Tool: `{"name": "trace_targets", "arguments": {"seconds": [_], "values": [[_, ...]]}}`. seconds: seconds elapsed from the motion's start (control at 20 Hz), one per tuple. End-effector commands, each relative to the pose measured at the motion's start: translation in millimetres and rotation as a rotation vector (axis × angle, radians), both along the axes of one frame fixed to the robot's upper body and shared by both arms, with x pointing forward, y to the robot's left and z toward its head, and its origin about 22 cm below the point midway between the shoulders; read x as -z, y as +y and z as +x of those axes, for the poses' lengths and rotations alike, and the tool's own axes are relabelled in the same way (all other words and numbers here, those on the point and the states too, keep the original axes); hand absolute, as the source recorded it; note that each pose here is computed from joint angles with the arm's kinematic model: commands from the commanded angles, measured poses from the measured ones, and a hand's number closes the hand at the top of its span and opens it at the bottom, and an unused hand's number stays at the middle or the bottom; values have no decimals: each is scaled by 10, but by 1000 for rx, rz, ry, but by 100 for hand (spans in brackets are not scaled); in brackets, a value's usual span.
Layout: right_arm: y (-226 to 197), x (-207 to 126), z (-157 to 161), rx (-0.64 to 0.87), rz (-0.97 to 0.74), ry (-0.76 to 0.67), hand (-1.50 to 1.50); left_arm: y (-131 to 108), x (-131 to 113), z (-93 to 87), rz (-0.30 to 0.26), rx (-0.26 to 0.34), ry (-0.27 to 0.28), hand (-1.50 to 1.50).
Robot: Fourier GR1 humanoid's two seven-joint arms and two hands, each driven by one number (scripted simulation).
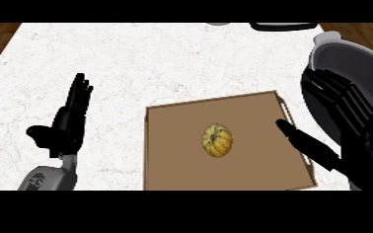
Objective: Pick the squash from the tray and place it in the pot
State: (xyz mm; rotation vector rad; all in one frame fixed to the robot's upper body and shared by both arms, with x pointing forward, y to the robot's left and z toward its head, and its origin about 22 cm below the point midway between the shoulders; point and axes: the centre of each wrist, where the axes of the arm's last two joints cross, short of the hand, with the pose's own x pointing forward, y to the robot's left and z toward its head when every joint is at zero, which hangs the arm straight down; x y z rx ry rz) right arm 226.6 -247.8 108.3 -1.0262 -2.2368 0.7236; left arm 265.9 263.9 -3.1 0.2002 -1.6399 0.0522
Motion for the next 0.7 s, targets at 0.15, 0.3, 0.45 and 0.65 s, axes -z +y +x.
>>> {"name": "trace_targets", "arguments": {"seconds": [0.15, 0.3, 0.45, 0.65], "values": [[444, 134, -568, 44, -147, 8, -150, -82, 1, -147, -21, 6, -22, 0], [417, 258, -704, 167, -265, 150, -150, -140, 19, -167, -37, -1, -19, 0], [453, 425, -817, 287, -360, 329, -150, -78, 93, -258, -18, -28, -17, 0], [622, 513, -945, 460, -466, 489, -150, -130, -31, -212, -23, 20, -51, 0]]}}
